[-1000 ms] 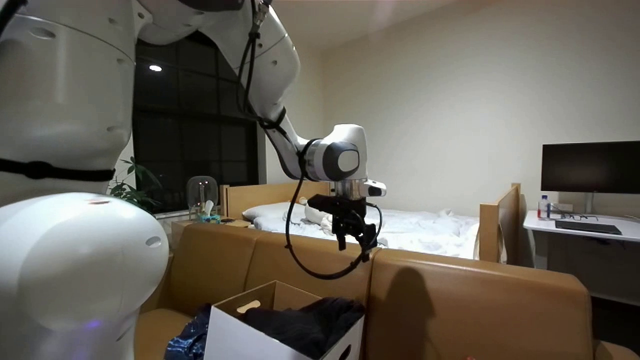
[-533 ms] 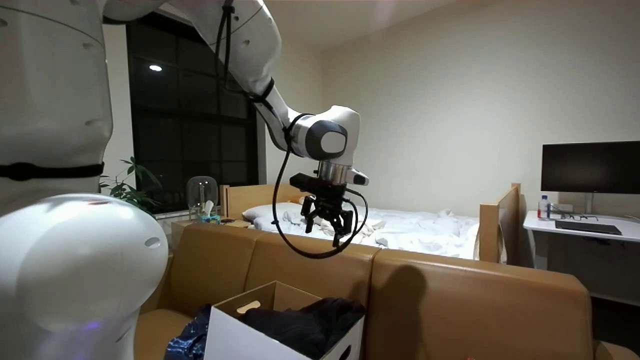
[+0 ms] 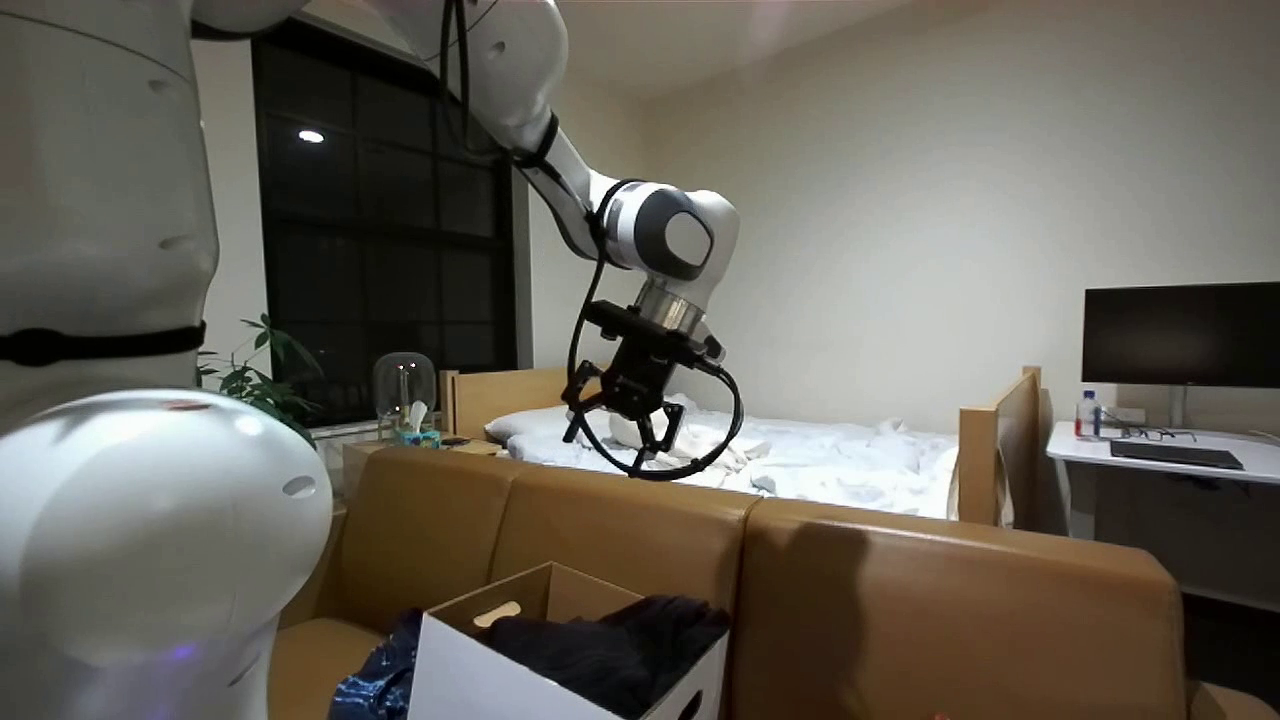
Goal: Move the packet from the box and put it on the sofa
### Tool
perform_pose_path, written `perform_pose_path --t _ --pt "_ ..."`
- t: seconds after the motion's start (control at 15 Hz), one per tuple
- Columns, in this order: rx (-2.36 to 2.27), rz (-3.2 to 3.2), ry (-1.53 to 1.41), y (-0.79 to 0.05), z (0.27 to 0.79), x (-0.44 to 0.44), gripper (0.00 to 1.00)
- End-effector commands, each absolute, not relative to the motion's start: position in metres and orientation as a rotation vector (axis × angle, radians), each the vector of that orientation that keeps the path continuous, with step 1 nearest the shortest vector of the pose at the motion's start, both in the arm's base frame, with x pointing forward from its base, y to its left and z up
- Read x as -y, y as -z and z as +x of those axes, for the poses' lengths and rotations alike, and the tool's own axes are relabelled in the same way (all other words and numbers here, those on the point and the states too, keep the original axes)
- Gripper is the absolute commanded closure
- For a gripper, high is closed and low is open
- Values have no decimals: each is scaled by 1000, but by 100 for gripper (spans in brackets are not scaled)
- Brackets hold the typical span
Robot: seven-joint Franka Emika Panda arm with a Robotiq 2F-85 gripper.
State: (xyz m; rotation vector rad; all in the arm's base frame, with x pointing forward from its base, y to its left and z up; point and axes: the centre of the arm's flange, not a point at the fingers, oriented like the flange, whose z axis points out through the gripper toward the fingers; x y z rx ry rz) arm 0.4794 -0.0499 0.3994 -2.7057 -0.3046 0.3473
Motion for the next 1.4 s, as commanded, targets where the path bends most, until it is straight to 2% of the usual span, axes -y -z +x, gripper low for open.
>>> perform_pose_path --t 0.0,0.4,1.33 --pt "500 -2683 -548 -408 478 55 0" --pt "743 -2785 -854 -394 465 32 0" --pt "769 -2807 -865 -393 466 24 0"
